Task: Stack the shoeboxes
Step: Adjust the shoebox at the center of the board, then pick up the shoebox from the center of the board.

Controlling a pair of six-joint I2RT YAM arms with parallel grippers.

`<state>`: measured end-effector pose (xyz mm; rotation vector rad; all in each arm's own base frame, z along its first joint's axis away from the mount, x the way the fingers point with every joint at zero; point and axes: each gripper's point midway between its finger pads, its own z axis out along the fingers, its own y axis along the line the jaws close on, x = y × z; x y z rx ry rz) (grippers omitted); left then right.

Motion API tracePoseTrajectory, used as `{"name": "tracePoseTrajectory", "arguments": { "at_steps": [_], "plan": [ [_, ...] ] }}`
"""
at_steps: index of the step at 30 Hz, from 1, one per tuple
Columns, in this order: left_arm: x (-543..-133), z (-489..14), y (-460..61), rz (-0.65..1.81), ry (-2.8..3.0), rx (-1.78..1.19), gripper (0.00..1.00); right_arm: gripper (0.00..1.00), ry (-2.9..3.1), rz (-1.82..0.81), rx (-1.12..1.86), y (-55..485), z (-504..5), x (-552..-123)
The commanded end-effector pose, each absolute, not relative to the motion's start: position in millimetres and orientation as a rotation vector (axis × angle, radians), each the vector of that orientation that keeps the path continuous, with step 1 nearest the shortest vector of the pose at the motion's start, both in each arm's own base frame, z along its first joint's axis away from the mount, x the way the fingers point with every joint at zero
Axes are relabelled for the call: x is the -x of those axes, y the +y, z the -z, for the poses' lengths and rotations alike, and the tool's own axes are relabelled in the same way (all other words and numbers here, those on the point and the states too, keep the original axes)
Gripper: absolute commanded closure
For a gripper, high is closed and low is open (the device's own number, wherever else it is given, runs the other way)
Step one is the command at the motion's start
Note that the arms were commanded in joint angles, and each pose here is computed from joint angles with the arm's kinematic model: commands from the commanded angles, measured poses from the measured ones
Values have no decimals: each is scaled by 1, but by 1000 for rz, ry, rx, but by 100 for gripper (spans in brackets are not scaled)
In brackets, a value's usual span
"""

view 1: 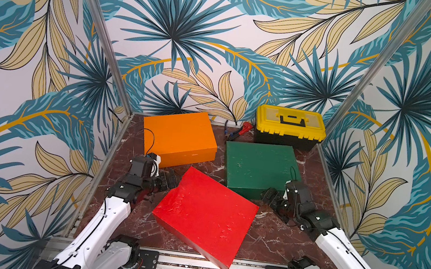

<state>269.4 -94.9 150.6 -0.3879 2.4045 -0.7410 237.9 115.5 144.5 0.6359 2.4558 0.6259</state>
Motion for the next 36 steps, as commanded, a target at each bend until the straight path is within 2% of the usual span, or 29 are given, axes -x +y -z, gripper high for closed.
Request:
{"name": "tracePoseTrajectory", "arguments": {
  "at_steps": [1, 6, 13, 19, 21, 36],
  "plan": [
    [-267, -159, -95, 711, 2405, 354, 0, 5, 2408, -702, -663, 134, -143, -233],
    [-261, -149, -100, 722, 2435, 339, 0, 4, 2417, -764, -650, 155, -126, -219],
    [-257, -143, -105, 732, 2457, 323, 0, 5, 2381, -804, -714, 149, -111, -204],
    [-258, -136, -106, 726, 2486, 334, 0, 3, 2406, -890, -690, 166, -99, -196],
    [-258, -132, -107, 727, 2505, 344, 0, 6, 2419, -914, -663, 177, -97, -196],
    [-266, -111, -117, 774, 2532, 340, 3, 12, 2473, -906, -566, 220, -81, -195]
  ]
}}
